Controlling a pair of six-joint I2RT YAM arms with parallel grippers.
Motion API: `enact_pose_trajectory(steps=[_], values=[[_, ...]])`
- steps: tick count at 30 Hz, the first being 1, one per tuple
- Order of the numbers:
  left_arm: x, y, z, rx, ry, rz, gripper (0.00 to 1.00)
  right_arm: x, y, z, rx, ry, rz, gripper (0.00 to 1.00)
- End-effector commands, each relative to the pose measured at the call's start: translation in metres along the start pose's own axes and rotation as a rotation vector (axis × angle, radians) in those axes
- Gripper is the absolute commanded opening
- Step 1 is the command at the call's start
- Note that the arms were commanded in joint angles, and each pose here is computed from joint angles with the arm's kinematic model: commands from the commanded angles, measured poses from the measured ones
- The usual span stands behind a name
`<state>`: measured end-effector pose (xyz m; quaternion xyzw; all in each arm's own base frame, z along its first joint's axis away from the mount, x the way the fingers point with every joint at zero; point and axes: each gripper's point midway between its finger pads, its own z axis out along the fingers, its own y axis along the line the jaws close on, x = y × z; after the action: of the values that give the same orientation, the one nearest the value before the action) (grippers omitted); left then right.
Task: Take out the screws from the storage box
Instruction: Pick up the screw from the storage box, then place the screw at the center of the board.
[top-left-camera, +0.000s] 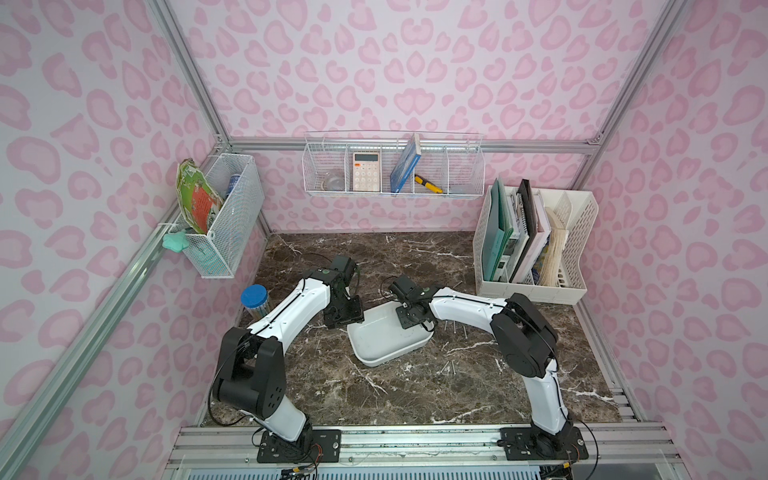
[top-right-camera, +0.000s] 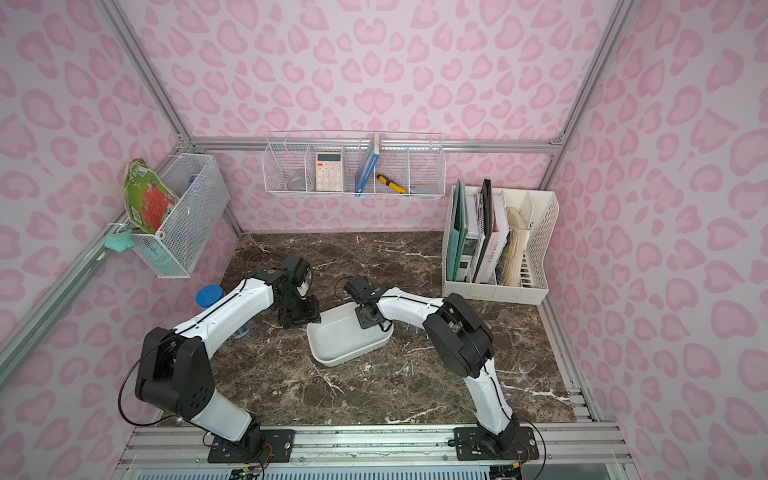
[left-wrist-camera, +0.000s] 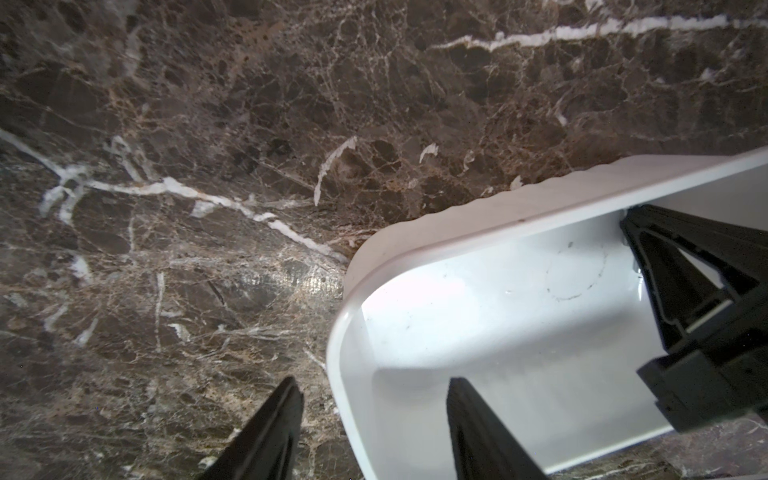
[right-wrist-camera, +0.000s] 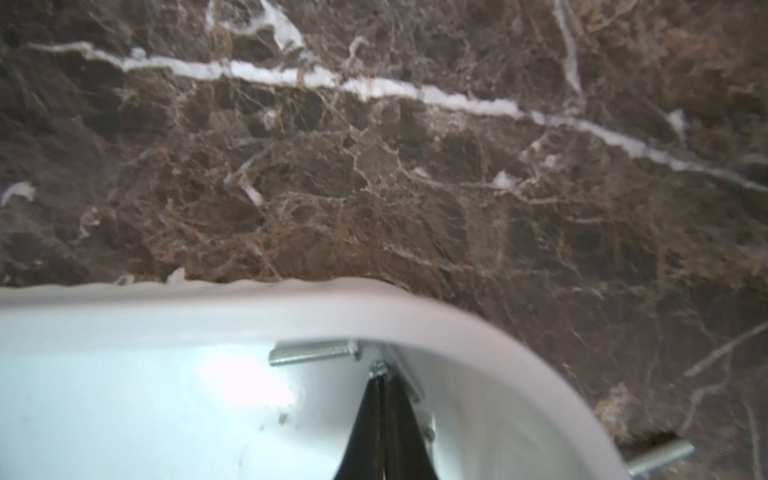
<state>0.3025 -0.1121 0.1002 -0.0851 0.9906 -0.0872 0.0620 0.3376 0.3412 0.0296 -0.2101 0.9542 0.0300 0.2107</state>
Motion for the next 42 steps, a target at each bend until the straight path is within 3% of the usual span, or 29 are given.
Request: enact_pose_trajectory(steps=[1,5,10,17,28,42], values=[[0.001,0.001,0.001,-0.006,0.009,-0.002,0.61,0.008,-0.006,-0.001,0.022,0.033,-0.002,0.03],[0.0,0.0,0.002,-0.006,0.01,-0.003,0.61,0.015,-0.008,0.004,0.028,0.048,-0.018,0.14],[0.0,0.001,0.003,-0.008,0.011,-0.004,0.61,0.019,-0.008,0.009,0.022,0.061,-0.017,0.15],[0.0,0.001,0.004,-0.011,0.012,-0.004,0.61,0.014,-0.007,0.006,0.019,0.048,-0.008,0.02],[0.001,0.0,0.008,-0.016,0.032,0.005,0.61,-0.034,-0.011,-0.062,-0.044,-0.133,0.073,0.0],[0.002,-0.001,0.013,-0.024,0.049,0.012,0.61,0.026,-0.101,-0.073,-0.037,-0.128,0.342,0.01]])
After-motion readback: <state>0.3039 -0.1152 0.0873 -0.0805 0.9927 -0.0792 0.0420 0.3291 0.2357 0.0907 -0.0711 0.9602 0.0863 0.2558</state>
